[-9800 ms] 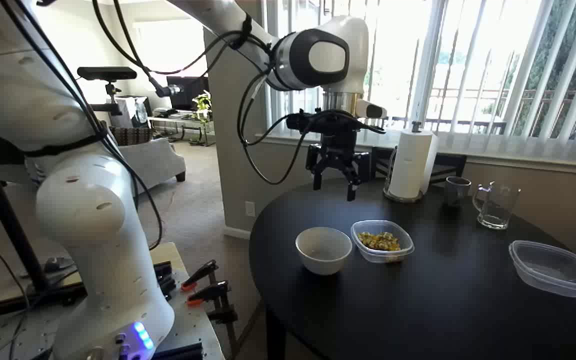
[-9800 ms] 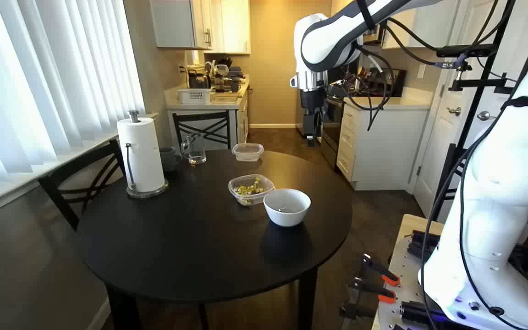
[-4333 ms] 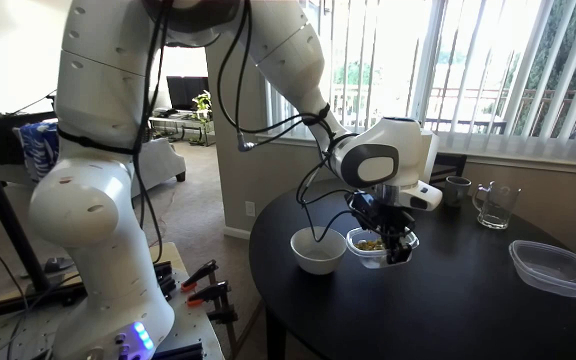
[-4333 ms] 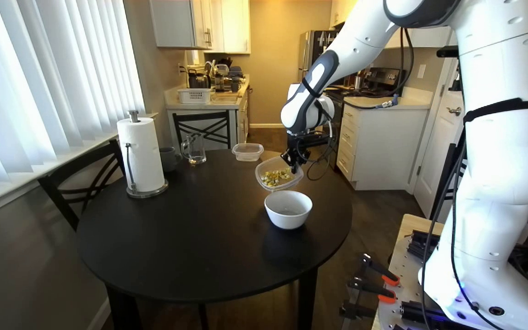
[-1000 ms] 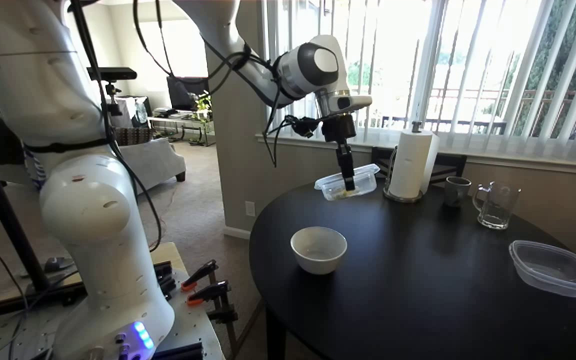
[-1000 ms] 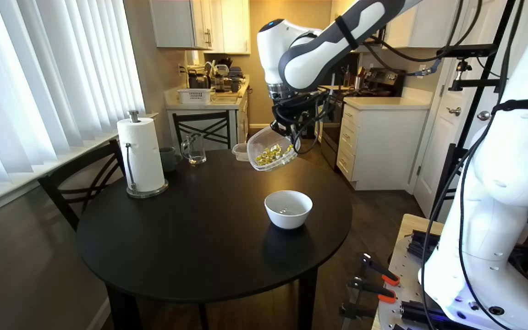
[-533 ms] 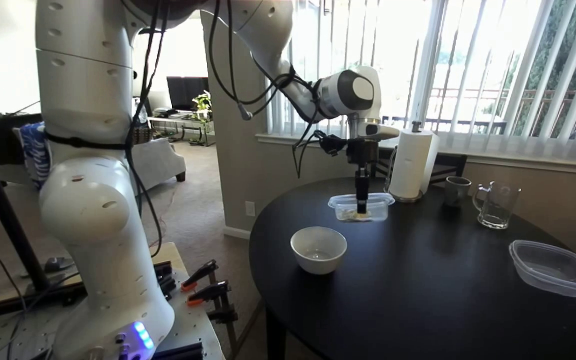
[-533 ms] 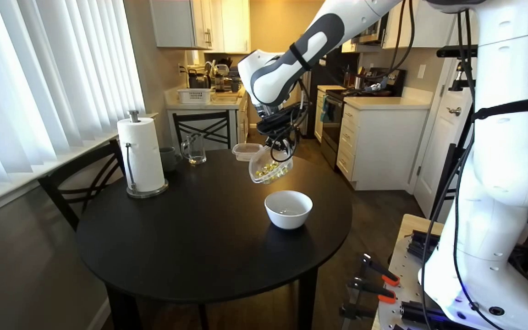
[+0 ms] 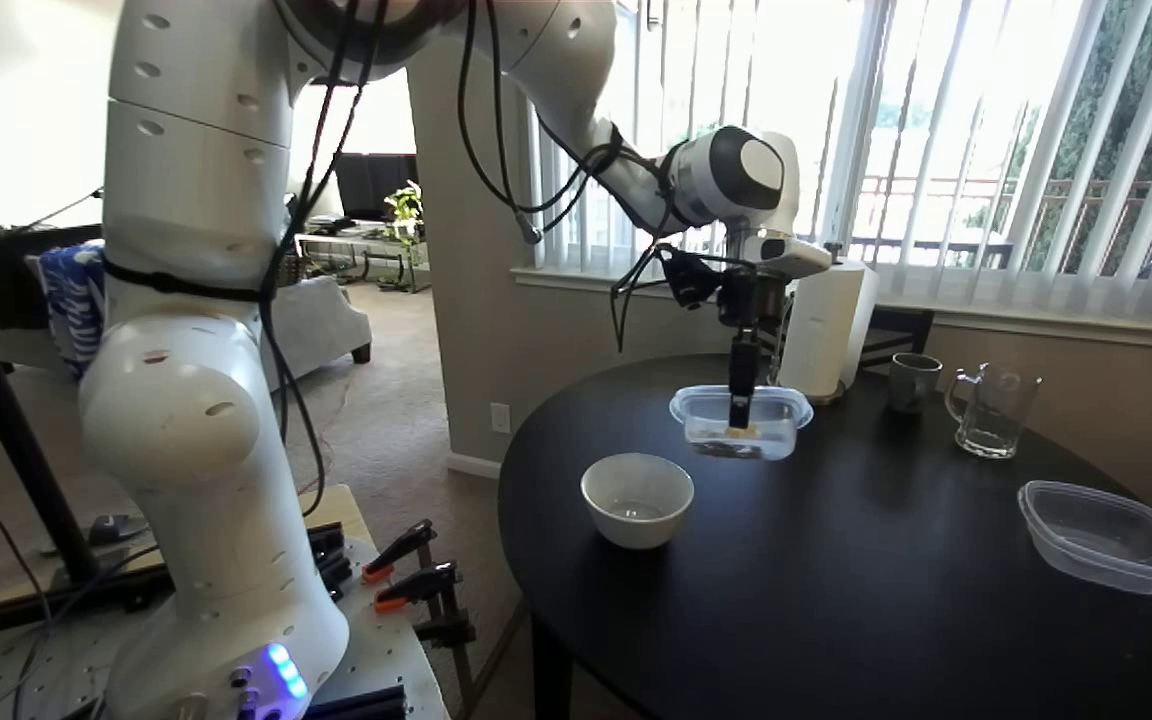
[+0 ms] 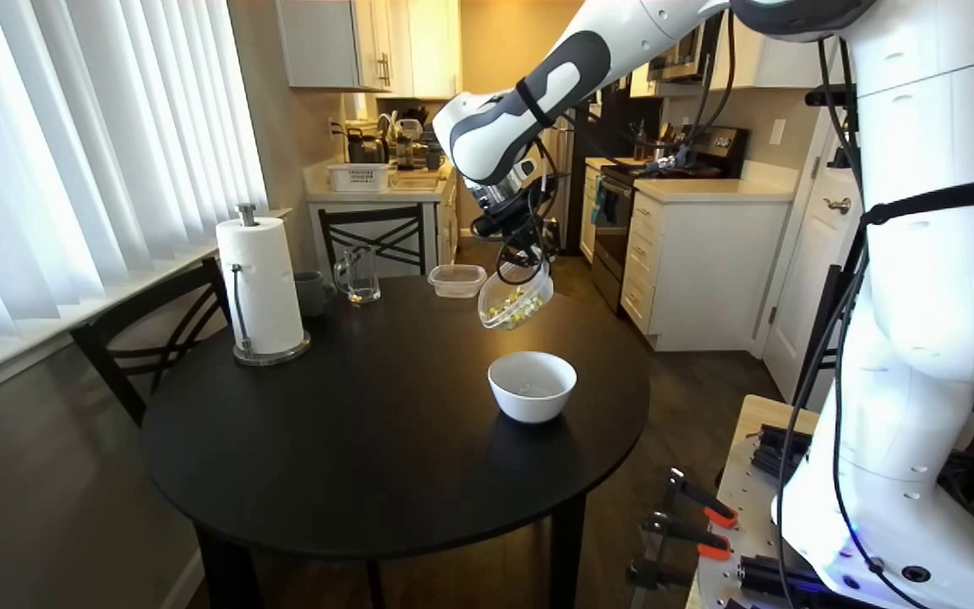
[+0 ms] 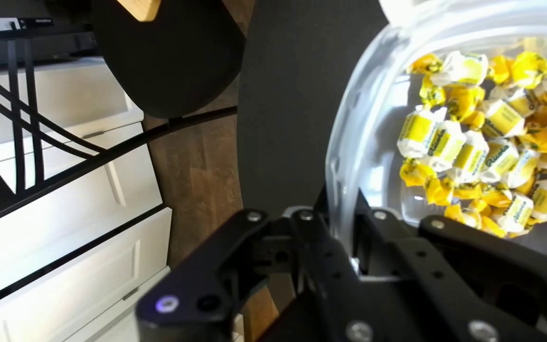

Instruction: Transfer the candy to the white bowl

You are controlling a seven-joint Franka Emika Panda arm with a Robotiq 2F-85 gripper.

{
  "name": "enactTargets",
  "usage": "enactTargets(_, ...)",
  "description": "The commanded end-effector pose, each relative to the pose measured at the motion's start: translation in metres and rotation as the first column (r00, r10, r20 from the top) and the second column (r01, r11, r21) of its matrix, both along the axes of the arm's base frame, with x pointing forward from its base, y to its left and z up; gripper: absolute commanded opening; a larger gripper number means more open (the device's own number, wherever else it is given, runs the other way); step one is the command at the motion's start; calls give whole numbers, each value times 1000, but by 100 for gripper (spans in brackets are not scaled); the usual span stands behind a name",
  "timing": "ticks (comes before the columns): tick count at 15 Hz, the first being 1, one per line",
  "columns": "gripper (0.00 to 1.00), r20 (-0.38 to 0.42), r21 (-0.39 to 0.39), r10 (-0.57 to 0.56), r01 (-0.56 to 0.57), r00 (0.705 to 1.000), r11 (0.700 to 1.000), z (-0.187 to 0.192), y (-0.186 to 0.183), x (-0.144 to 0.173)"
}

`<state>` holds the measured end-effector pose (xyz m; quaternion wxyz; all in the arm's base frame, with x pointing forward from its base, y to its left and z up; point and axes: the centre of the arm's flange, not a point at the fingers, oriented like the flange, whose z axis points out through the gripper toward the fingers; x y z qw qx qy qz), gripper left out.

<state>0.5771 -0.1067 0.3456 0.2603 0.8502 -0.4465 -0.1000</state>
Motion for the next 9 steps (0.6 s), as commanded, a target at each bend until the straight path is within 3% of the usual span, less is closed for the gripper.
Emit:
enactTargets(1,1,-11,18,13,-13,1000,1000,0,4,5)
enactTargets(9,5,-12,0,8,-8,1000,1000,-7,4,2)
